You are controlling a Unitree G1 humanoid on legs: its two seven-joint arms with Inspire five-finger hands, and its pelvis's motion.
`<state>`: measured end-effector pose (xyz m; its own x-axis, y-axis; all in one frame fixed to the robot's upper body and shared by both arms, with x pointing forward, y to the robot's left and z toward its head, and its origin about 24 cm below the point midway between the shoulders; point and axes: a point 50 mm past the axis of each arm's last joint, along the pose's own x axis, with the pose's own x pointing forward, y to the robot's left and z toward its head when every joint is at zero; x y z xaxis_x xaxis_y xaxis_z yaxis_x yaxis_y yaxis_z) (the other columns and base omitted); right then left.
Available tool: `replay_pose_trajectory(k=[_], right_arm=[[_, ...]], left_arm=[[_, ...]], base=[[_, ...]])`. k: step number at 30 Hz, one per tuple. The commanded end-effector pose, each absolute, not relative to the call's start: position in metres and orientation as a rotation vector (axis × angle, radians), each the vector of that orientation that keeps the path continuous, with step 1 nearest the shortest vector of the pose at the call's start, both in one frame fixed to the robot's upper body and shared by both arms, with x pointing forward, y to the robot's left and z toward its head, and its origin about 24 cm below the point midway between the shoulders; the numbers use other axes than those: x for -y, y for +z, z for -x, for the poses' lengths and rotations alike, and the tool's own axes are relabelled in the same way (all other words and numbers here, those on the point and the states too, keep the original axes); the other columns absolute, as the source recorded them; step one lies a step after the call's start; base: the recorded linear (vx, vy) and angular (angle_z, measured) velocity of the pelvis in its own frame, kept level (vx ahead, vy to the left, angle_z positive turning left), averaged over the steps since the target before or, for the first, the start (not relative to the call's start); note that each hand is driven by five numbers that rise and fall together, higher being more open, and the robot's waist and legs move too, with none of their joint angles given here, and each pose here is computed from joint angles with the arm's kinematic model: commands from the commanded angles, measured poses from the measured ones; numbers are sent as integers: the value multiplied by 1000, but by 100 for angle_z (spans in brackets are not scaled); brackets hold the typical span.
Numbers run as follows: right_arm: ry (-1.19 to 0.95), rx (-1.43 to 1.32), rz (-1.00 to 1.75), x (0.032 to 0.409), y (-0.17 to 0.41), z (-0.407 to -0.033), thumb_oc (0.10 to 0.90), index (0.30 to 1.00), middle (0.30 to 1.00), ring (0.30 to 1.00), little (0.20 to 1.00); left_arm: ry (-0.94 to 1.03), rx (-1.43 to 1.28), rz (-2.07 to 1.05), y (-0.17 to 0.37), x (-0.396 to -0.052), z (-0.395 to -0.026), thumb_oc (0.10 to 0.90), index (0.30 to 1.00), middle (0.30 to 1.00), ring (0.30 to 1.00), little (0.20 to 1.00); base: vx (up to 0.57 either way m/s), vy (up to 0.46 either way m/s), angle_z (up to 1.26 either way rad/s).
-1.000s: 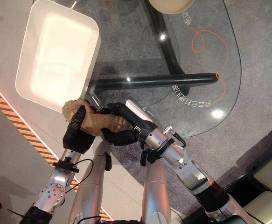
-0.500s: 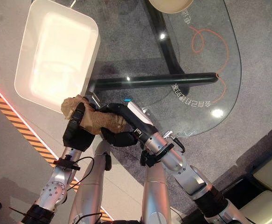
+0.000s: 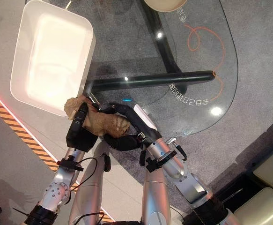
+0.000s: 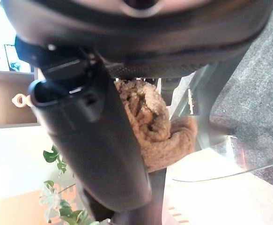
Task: Wipe the table with a cloth and put it in the basket.
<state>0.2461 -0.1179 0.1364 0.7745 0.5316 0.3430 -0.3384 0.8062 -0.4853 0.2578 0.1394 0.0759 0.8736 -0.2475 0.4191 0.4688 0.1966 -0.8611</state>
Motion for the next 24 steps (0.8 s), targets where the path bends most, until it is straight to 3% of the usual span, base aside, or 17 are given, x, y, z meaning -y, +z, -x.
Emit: replay_pose_trajectory(k=[1, 14, 24], right_arm=[[361, 744, 282, 132, 184, -234, 800, 900, 900, 900, 900], [368, 743, -1, 139, 183, -229, 800, 900, 900, 900, 900], [374, 690, 12, 138, 176, -231, 800, 900, 900, 900, 900]], left_arm=[[-690, 435, 1262, 116, -143, -239, 100, 300, 300, 300, 200], [-682, 461, 1269, 115, -143, -237, 100, 300, 300, 300, 200], [-601, 602, 1107, 123, -159, -237, 100, 300, 300, 300, 200]], base=[[0, 0, 0], [0, 0, 0], [0, 0, 0]])
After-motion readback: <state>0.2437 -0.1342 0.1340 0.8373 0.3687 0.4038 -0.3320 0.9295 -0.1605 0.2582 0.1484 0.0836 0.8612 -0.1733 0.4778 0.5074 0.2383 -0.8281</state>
